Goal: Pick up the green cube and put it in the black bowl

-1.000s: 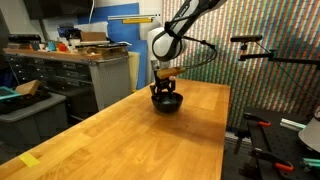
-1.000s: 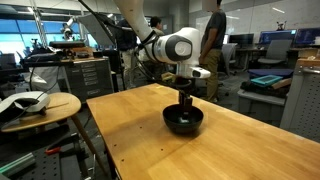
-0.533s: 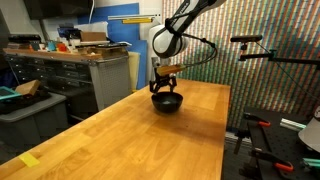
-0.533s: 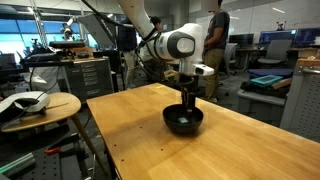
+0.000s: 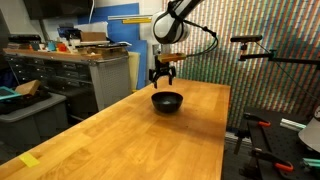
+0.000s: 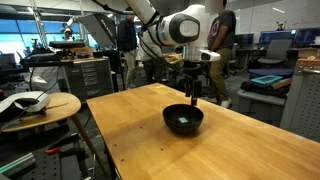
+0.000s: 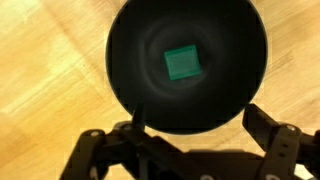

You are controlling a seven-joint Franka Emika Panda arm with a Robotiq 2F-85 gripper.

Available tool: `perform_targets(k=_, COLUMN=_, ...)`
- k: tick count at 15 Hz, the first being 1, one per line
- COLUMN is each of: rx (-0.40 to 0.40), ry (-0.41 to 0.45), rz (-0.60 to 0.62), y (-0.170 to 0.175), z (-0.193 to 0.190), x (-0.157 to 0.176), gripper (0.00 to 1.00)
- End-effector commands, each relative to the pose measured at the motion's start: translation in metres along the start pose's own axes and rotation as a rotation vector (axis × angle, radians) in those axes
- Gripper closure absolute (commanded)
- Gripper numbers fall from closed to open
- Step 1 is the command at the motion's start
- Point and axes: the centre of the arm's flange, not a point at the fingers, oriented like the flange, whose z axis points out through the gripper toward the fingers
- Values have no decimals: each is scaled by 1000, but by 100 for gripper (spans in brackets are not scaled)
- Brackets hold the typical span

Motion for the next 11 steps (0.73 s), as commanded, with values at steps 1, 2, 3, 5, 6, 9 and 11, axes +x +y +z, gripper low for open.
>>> perform_targets(k=1, rx=26, ry=-30, rz=-106, y=1, z=-25, x=-7, gripper=0)
perform_targets(k=2, rx=27, ry=-35, rz=-137, y=-1, z=-28, x=-9, gripper=0)
perform_targets(k=3, rx=30, ry=-34, rz=-167, y=-4, z=-31, x=-12, gripper=0)
perform_targets(k=5, rx=35, ry=-70, rz=-237, y=-10, z=-38, x=-19, gripper=0)
perform_targets(k=6, rx=9, ry=-28, rz=-177, y=-12, z=-20, x=-12, gripper=0)
perform_targets(k=9, rx=10, ry=-47, rz=-223, y=-18, z=-26, x=-19, gripper=0)
perform_targets(k=11, rx=9, ry=-50, rz=-228, y=-17, z=-26, x=-19, gripper=0)
